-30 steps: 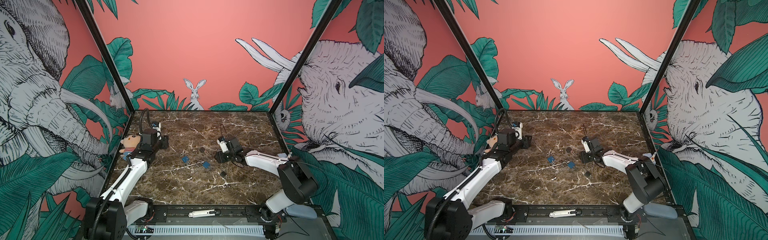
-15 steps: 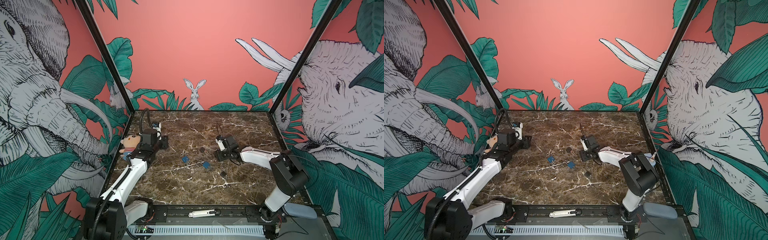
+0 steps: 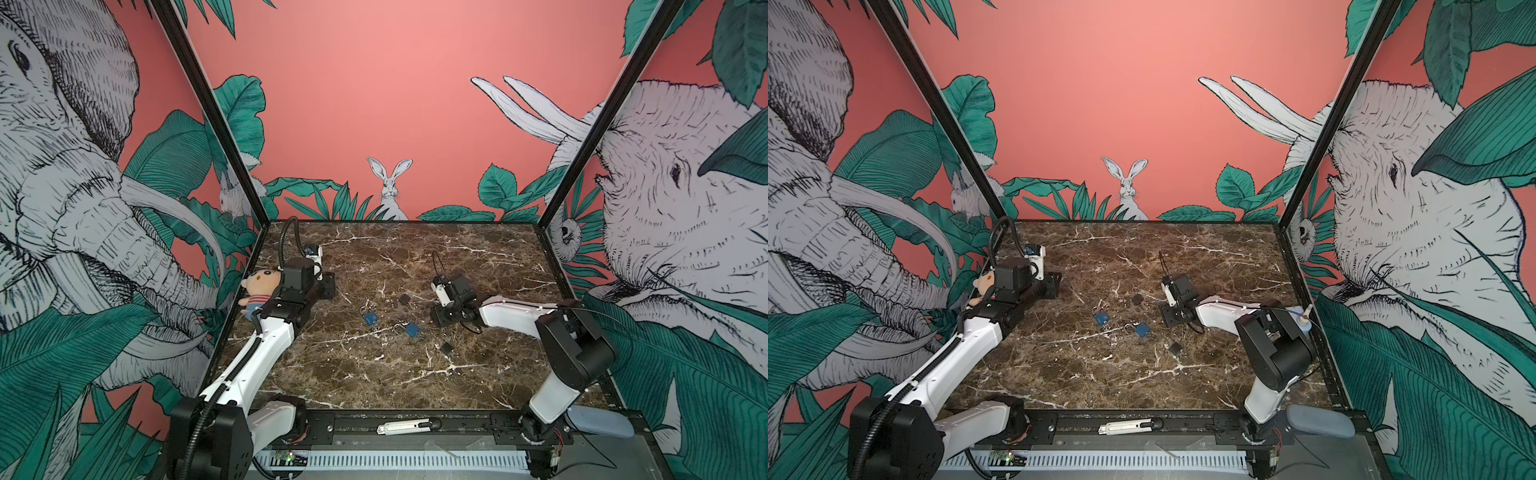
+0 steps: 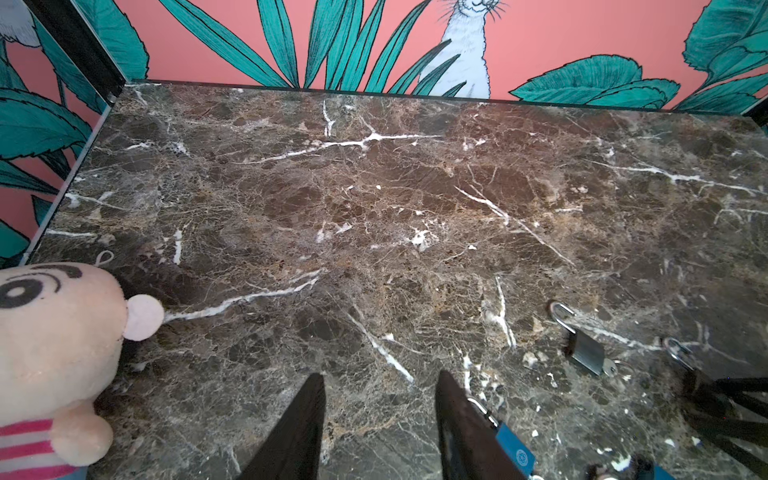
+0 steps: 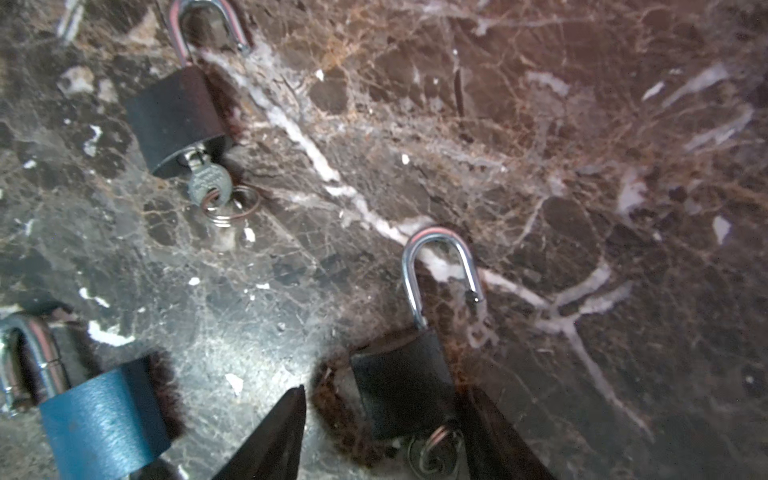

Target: Lock with the key

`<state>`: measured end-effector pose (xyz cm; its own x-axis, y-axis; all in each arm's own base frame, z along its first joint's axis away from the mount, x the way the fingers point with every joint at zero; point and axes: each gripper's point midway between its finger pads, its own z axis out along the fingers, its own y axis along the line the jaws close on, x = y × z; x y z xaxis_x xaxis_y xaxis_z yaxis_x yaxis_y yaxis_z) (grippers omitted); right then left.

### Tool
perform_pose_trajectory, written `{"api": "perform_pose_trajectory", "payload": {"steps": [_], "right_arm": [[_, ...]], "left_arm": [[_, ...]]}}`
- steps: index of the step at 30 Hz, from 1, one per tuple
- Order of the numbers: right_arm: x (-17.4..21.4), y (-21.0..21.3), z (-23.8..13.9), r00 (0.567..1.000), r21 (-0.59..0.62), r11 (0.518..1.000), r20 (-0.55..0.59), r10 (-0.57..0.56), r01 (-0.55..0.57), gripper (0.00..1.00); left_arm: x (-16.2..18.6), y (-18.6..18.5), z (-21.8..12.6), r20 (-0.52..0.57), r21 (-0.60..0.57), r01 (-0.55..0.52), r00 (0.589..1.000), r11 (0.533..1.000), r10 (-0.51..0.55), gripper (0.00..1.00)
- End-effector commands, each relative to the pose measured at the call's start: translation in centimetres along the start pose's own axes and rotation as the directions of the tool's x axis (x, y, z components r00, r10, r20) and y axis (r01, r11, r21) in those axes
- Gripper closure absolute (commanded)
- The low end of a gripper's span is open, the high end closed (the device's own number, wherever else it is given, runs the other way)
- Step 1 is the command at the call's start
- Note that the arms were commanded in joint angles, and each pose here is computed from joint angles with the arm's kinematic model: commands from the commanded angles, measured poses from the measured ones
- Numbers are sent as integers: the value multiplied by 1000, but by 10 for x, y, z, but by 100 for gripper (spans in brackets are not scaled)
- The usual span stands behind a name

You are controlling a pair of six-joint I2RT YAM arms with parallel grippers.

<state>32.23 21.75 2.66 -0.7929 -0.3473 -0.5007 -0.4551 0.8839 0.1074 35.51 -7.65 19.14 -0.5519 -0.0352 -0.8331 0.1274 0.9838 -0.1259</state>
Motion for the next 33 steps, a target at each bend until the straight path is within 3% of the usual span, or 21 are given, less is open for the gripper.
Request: {"api": "perform_pose_trajectory", "payload": {"steps": [1, 11, 17, 33], "right_arm": [[-3, 2, -11, 1000, 14, 1000, 24, -4, 4, 41], [-14, -9, -9, 998, 98, 993, 20, -62, 60, 44], [-16, -10, -2, 995, 111, 989, -2, -95, 95, 61], [-3, -11, 5, 990, 120, 984, -60, -128, 134, 59]], "left_arm": [[-6, -2, -6, 12, 4, -6, 1000, 1000, 6, 56], [-6, -4, -5, 9, 17, -4, 1000, 1000, 4, 57], [-6, -4, -5, 7, 15, -5, 1000, 1000, 5, 57], [-4, -4, -3, -3, 13, -9, 1000, 1000, 9, 57]]}}
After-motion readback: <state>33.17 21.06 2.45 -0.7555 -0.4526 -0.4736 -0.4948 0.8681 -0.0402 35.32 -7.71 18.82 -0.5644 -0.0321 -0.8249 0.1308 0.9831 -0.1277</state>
